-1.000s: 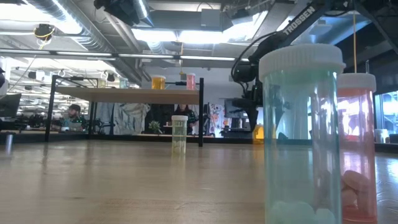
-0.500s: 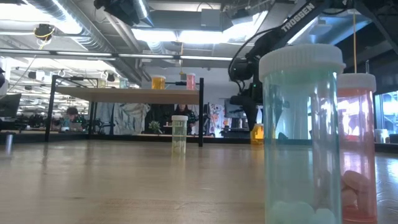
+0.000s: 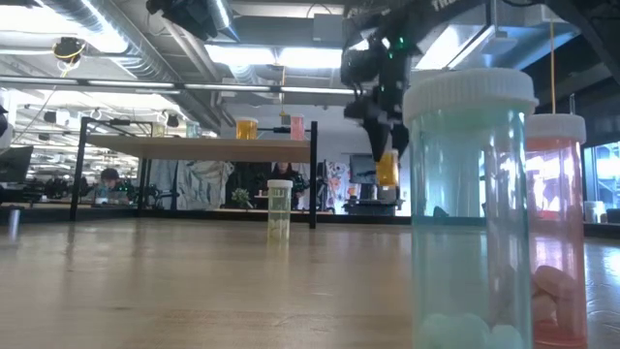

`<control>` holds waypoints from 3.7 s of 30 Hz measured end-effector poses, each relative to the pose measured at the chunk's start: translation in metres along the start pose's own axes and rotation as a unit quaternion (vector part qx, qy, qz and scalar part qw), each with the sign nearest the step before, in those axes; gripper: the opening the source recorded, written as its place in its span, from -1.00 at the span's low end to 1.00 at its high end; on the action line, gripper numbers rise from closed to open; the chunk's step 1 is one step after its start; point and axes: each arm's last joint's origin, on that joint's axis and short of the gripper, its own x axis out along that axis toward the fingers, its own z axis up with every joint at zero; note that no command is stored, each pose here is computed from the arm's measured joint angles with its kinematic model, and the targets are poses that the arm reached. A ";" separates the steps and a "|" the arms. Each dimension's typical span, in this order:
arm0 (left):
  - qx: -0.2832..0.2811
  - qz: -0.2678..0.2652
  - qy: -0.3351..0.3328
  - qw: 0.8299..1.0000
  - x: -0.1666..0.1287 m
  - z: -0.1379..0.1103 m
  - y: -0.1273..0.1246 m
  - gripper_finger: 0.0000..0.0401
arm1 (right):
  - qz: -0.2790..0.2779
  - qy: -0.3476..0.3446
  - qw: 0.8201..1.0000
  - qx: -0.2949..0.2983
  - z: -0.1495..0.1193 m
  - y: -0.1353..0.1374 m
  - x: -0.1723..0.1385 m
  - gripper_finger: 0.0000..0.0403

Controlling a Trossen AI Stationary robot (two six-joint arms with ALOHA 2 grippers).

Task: Pick and place medicine bottles onto shelf by color
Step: Put the top big orange pill bottle on the shelf aligned with the orange pill bottle on the shelf

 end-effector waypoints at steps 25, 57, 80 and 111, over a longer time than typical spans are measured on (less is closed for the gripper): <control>0.044 0.000 -0.006 0.999 0.000 0.001 0.000 -0.14 | 0.095 -0.181 0.969 -0.141 -0.030 0.080 -0.164 0.08; 0.171 -0.183 -0.072 0.966 -0.003 0.009 -0.012 -0.14 | 0.131 -0.368 0.877 -0.279 -0.026 0.123 -0.190 0.10; 0.189 -0.181 -0.149 0.954 -0.005 0.023 -0.012 -0.14 | 0.139 -0.380 0.865 -0.298 -0.014 0.137 -0.175 0.10; 0.130 -0.201 -0.015 0.971 -0.023 -0.007 0.002 -0.14 | 0.117 -0.264 0.907 -0.307 0.029 0.150 -0.061 0.10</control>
